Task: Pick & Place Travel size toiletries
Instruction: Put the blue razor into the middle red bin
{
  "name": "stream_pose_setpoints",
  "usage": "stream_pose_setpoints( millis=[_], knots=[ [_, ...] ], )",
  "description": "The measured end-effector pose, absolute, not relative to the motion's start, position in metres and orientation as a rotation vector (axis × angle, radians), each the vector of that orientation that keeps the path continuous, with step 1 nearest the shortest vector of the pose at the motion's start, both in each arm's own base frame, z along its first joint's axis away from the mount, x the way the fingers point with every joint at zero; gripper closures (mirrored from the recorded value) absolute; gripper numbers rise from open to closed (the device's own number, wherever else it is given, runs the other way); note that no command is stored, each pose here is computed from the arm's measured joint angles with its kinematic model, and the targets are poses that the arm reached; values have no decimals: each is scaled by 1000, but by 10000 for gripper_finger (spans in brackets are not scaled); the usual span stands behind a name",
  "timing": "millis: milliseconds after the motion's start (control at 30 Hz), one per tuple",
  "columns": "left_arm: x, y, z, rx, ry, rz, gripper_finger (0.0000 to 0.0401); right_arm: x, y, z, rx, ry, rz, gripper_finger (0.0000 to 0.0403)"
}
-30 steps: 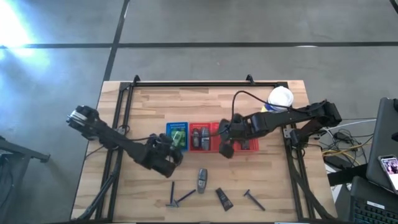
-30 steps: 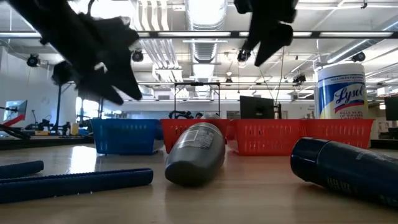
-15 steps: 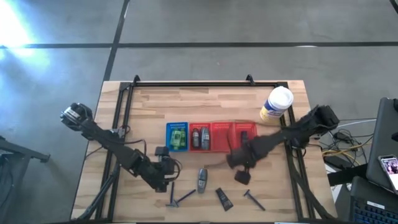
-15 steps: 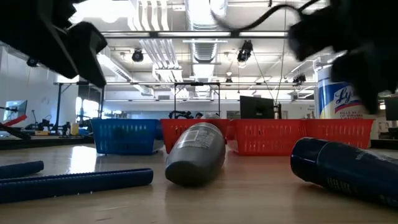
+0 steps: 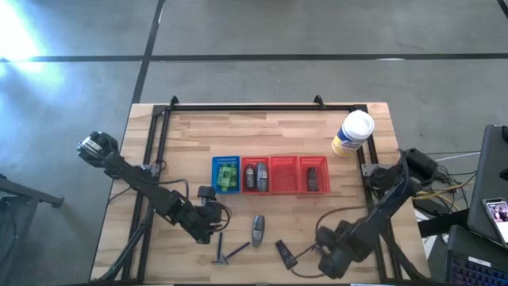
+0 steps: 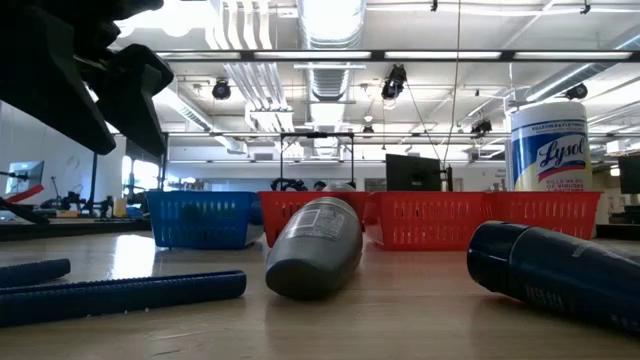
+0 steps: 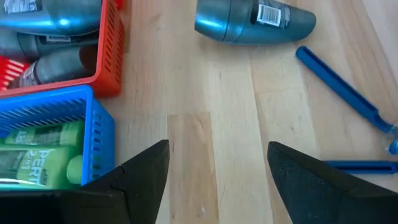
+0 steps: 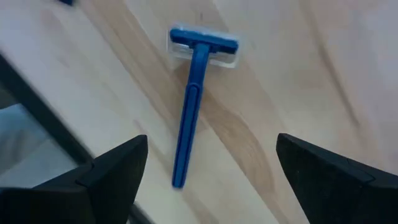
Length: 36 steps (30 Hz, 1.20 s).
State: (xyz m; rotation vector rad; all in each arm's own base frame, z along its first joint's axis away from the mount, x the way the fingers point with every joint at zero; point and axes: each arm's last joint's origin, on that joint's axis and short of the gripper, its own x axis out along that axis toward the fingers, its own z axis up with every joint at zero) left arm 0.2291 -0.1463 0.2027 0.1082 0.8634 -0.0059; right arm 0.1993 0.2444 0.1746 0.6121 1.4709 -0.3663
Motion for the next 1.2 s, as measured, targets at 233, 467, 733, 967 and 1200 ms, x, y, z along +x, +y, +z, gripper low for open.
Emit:
stream_pose_setpoints(
  millis=[233,467,733,967,1200],
  knots=[
    [229,-146,203,113,864,-8,126,192,272,147,494,1484,-422,81],
    [229,-146,203,119,864,-11,126,202,280,135,493,1480,-477,138],
    [229,-146,203,139,865,-19,126,213,269,137,508,1449,-502,277],
    [229,-146,203,140,866,-19,126,219,245,163,477,1317,-572,377],
    [229,-146,203,147,857,-2,126,238,177,227,676,1072,-686,373]
  ],
)
